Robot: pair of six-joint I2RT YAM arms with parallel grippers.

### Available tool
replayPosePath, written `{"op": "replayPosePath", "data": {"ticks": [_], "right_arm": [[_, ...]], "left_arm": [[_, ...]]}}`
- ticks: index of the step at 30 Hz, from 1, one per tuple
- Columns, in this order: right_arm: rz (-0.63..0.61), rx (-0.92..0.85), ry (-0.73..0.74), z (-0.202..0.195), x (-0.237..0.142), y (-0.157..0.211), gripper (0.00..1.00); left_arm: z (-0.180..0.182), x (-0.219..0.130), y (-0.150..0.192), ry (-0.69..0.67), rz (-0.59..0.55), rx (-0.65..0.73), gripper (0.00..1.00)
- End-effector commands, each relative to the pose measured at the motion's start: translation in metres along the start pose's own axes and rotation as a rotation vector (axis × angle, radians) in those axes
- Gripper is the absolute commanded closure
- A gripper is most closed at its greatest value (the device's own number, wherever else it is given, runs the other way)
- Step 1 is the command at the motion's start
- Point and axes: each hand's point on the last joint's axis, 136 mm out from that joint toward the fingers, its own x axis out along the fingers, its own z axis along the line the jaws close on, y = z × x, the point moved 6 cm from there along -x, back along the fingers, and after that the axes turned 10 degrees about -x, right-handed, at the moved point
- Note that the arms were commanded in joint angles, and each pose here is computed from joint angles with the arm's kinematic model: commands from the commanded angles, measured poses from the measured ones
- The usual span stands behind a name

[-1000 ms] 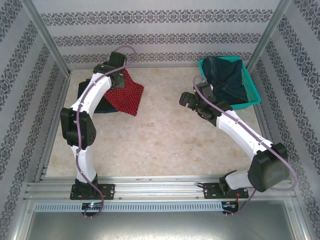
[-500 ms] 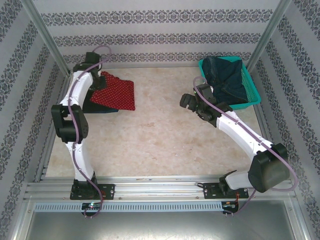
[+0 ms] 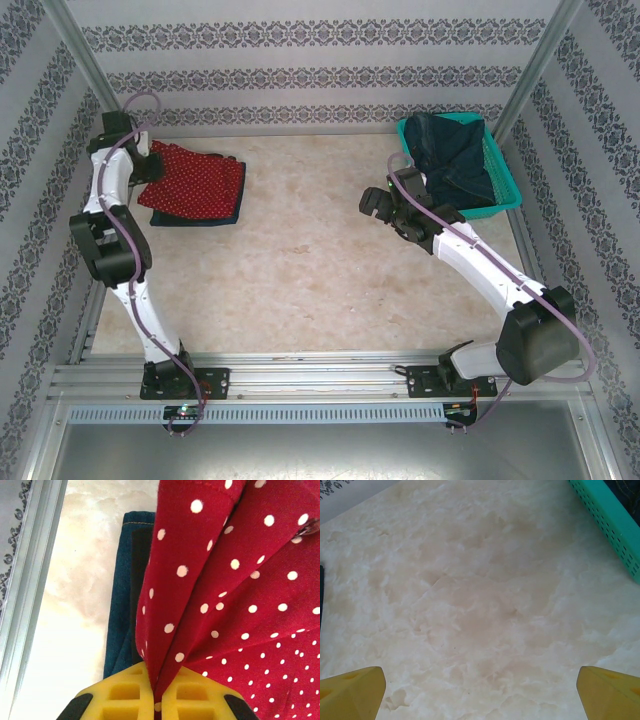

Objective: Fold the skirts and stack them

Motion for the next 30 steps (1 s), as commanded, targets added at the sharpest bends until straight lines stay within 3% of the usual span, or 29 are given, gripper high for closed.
{"op": "replayPosePath", "data": {"ticks": [1,8,17,19,25,27,30], "right_arm": [[0.016,0.02,0.006,-0.002,0.003,0.001,0.02],[0.022,0.028,-0.003,-0.001,0.003,0.002,0.02],[0.028,0.032,-0.005,-0.002,0.003,0.006,0.02],[0.029,0.032,-0.004,-0.003,0.003,0.007,0.02],[0.029,0.029,0.006,-0.005,0.003,0.009,0.02],[0.029,0.032,0.008,-0.005,0.005,0.009,0.02],[0.032,0.036,0.003,-0.004,0.009,0.009,0.02]], "left_arm": [[-0.005,0.008,-0.014,0.067,-0.037,0.029,1.0],[-0.003,0.035,-0.012,0.075,-0.004,-0.017,1.0],[0.02,0.062,-0.009,-0.065,0.014,-0.147,0.98],[0.024,0.063,-0.011,-0.091,0.013,-0.189,0.59],[0.022,0.011,-0.027,-0.136,-0.062,-0.275,0.21],[0.023,-0.011,-0.029,-0.161,-0.093,-0.346,0.15],[0.004,-0.028,-0.026,-0.093,-0.099,-0.386,0.06]]}}
